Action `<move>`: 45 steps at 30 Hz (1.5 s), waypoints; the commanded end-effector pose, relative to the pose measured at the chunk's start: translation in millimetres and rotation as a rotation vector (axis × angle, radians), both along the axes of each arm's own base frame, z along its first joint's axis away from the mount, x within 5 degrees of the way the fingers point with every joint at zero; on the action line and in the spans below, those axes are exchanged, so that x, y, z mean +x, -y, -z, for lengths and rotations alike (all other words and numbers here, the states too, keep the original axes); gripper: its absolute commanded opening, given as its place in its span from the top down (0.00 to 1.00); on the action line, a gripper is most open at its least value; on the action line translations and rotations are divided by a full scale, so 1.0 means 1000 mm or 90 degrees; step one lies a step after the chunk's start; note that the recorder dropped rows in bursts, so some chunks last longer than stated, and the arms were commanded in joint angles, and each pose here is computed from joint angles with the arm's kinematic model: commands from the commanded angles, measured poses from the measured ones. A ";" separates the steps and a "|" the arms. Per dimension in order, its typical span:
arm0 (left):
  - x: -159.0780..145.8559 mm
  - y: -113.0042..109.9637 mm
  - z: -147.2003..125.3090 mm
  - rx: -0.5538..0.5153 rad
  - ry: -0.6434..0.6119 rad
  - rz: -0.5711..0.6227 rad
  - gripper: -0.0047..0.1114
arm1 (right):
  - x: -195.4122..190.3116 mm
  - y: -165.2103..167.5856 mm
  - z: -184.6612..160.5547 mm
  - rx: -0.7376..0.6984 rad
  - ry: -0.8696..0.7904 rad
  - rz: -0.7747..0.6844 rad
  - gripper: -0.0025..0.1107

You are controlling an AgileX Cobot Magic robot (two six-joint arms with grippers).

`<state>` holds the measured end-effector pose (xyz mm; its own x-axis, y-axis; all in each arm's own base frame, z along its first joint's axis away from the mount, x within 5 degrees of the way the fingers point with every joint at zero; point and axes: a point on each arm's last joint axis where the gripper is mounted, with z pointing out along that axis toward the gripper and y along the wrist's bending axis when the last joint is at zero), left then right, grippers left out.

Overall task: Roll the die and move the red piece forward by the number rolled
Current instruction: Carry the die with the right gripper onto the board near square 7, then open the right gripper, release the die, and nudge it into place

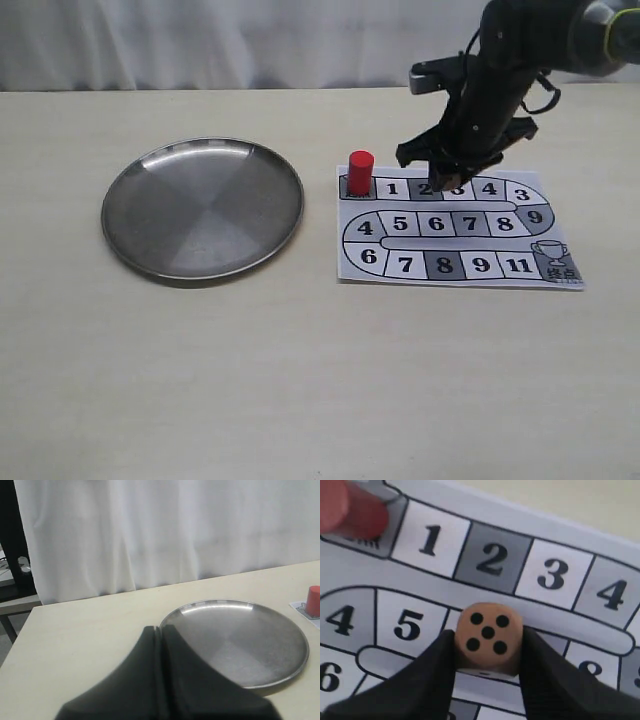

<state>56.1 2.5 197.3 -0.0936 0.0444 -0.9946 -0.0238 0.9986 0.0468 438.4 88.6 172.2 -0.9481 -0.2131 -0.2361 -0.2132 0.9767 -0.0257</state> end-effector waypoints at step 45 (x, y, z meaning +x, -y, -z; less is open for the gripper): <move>0.000 0.000 0.000 0.000 0.005 0.002 0.96 | -0.054 0.054 -0.025 -0.045 0.129 0.102 0.94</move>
